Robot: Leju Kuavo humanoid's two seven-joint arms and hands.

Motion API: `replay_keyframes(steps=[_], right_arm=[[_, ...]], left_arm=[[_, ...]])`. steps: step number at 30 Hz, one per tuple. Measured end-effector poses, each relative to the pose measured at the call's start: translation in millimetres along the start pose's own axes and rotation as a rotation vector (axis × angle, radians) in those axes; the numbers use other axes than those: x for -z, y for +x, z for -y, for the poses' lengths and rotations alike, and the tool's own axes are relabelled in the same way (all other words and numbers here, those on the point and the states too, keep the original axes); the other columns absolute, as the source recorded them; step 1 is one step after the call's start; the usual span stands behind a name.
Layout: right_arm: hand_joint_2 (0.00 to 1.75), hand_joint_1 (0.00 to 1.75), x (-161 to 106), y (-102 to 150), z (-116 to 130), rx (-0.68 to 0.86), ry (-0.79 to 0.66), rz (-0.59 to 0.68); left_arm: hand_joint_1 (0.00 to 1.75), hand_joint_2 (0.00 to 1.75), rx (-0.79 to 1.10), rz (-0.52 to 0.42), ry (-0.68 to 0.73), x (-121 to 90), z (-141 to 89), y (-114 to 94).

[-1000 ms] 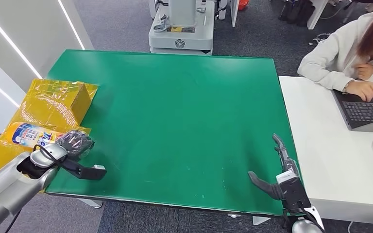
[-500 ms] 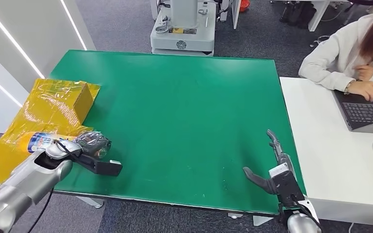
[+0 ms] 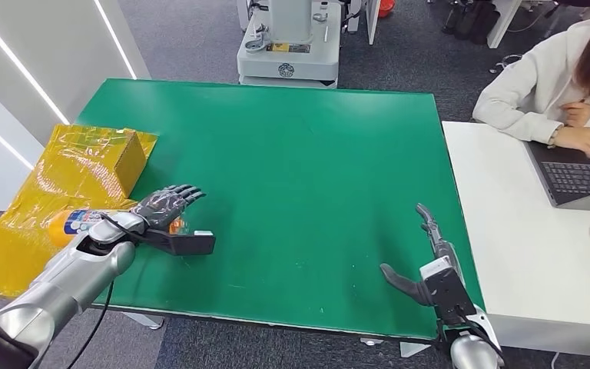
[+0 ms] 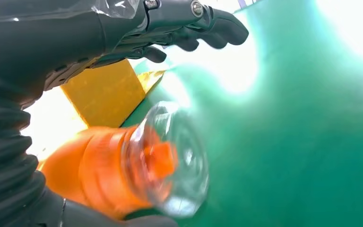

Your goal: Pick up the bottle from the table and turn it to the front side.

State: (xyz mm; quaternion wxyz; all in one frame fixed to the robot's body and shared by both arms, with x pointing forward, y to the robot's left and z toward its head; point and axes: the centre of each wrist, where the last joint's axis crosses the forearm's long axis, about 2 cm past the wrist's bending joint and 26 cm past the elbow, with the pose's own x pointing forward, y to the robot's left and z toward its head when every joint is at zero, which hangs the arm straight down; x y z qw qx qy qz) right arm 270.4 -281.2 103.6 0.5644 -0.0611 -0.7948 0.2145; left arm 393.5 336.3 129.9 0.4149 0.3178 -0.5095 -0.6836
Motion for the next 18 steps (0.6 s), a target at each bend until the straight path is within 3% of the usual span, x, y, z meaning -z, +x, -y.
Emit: replay_keyframes(steps=[10,15,18], right_arm=[[1.75,0.0,0,-6,-3,0.019,0.011,-0.005],[1.75,0.0,-2,-9,-8,0.06,0.0,0.009],[1.75,0.0,-3,-9,-12,0.076,-0.006,0.016]], left_arm=[[0.0,1.75,-0.07,0.015,0.244,1,7,12],[0.0,1.75,-0.224,0.052,0.526,-7,23,25],[0.0,1.75,-0.281,0.058,0.625,-10,30,35]])
